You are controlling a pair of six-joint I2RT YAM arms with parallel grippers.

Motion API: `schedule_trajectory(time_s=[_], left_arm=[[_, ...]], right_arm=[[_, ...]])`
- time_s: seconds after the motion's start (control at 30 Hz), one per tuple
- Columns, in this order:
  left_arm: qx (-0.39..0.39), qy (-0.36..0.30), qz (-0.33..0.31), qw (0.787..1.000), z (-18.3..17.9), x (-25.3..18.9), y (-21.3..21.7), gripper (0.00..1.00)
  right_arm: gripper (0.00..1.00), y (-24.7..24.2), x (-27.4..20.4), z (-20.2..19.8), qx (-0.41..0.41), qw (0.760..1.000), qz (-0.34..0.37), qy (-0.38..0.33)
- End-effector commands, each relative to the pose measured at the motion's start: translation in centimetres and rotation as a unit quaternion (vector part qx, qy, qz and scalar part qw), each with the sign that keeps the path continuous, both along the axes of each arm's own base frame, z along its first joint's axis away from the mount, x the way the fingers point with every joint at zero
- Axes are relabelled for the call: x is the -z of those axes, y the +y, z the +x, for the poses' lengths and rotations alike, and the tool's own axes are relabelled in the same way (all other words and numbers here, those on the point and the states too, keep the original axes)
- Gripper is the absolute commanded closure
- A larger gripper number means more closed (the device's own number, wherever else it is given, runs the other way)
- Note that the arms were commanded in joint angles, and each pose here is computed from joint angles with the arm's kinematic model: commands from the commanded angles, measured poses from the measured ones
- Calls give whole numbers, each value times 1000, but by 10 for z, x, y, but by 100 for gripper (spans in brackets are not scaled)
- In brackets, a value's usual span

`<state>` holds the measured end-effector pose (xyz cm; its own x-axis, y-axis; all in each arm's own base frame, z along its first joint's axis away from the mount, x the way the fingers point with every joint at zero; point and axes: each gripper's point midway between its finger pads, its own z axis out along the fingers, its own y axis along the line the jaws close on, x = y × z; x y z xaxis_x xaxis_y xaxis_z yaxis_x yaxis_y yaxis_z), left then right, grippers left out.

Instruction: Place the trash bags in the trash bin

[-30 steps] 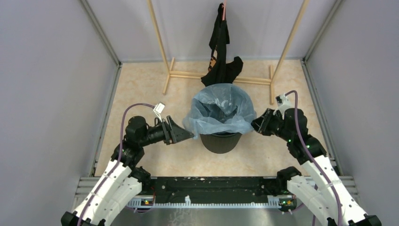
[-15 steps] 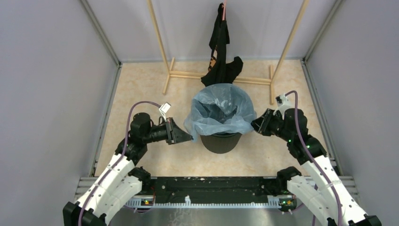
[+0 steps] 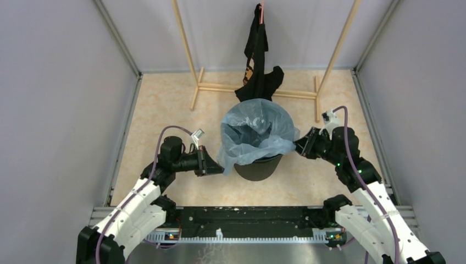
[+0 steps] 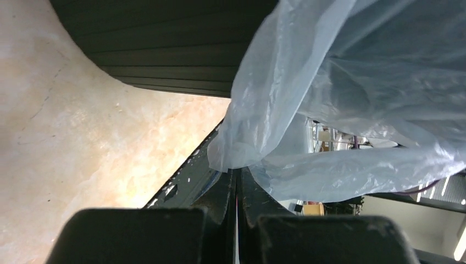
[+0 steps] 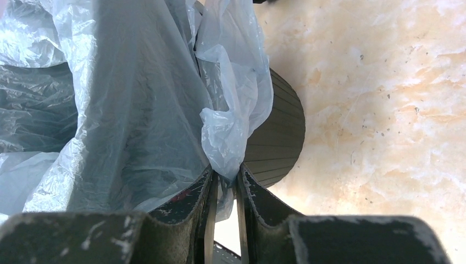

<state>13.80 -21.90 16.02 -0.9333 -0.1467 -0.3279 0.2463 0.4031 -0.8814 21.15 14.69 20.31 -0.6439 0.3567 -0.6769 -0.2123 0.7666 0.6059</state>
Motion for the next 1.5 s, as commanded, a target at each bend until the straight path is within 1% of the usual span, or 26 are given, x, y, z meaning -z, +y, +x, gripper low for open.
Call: schedule_trajectory(time_s=[0.0,0.1,0.27,0.43,0.6,0.77,0.9,1.07,1.23,1.4,1.43,1.47], left_arm=[[-22,4,24,999,13,14,1,100],[-37,-4,39,999,23,20,3,100],[-39,-1,55,998,31,31,2,100],[-49,4,82,995,39,45,5,100],[-43,7,70,997,43,42,0,100],[-45,-4,75,996,47,32,1,100],[-46,-12,71,996,44,25,2,100],[-51,3,75,996,39,39,4,100],[-52,1,60,997,42,43,1,100],[-48,15,66,997,41,57,0,100],[-45,22,66,997,39,61,0,100],[-44,14,62,997,42,60,-1,100]], right_arm=[[82,-6,-2,-2,10,1000,-8,-7],[83,-13,10,-6,26,1000,-16,7],[84,-18,23,-10,36,999,-25,23],[83,-17,13,-6,38,999,-22,14],[82,-18,9,-2,38,999,-29,6],[82,-23,39,2,51,997,-47,23],[82,-19,55,5,49,997,-43,46],[82,-18,64,10,62,995,-38,68],[80,-8,66,13,41,997,-22,63],[79,0,80,12,28,997,-7,78],[78,0,85,10,27,996,-7,84],[75,1,87,10,26,996,-7,88]])
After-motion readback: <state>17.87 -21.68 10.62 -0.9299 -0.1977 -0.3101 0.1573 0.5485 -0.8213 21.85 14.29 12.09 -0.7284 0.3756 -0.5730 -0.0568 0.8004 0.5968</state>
